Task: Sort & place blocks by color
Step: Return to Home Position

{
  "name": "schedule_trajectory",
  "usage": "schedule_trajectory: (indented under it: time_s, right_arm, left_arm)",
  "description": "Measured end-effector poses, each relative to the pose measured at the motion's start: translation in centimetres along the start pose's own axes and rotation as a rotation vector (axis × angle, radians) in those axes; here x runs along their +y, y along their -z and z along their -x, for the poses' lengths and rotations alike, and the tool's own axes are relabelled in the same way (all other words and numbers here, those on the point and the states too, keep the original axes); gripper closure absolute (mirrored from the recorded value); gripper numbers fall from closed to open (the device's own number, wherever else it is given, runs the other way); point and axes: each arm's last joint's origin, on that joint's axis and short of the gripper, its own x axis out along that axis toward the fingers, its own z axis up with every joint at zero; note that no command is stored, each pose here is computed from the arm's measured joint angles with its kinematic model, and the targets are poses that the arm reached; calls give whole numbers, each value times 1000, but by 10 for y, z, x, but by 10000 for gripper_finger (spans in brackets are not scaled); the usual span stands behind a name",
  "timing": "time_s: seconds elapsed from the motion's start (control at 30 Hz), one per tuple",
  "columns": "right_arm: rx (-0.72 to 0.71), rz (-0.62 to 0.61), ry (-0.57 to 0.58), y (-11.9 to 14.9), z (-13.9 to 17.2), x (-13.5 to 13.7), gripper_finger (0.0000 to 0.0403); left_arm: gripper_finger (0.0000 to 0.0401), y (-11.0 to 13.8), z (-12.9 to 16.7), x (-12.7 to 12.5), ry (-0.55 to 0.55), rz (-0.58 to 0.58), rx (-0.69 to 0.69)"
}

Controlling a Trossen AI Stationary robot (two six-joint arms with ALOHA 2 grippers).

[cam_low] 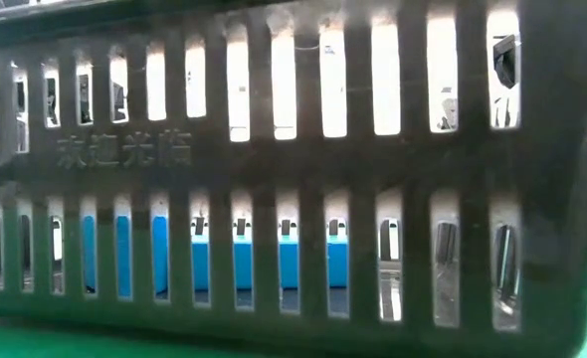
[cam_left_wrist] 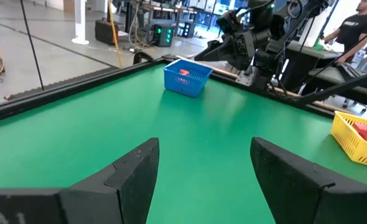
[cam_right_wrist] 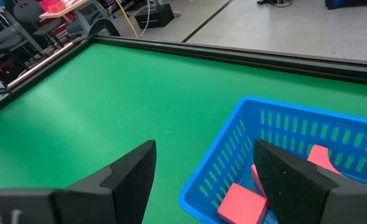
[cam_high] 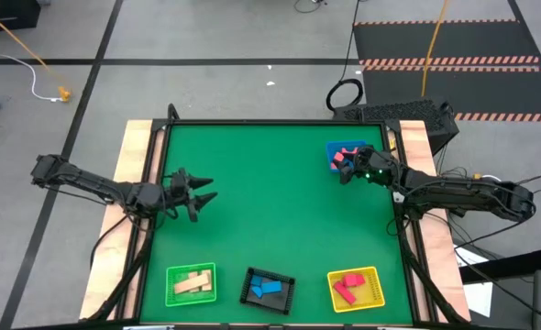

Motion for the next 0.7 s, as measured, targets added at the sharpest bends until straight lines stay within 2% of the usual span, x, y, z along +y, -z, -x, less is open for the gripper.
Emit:
schedule_trajectory:
  time_s: [0.7]
  right_arm:
    - [-19, -5, -9, -2, 2, 1, 144]
  left_arm:
    - [148, 7, 0, 2, -19, 11, 62]
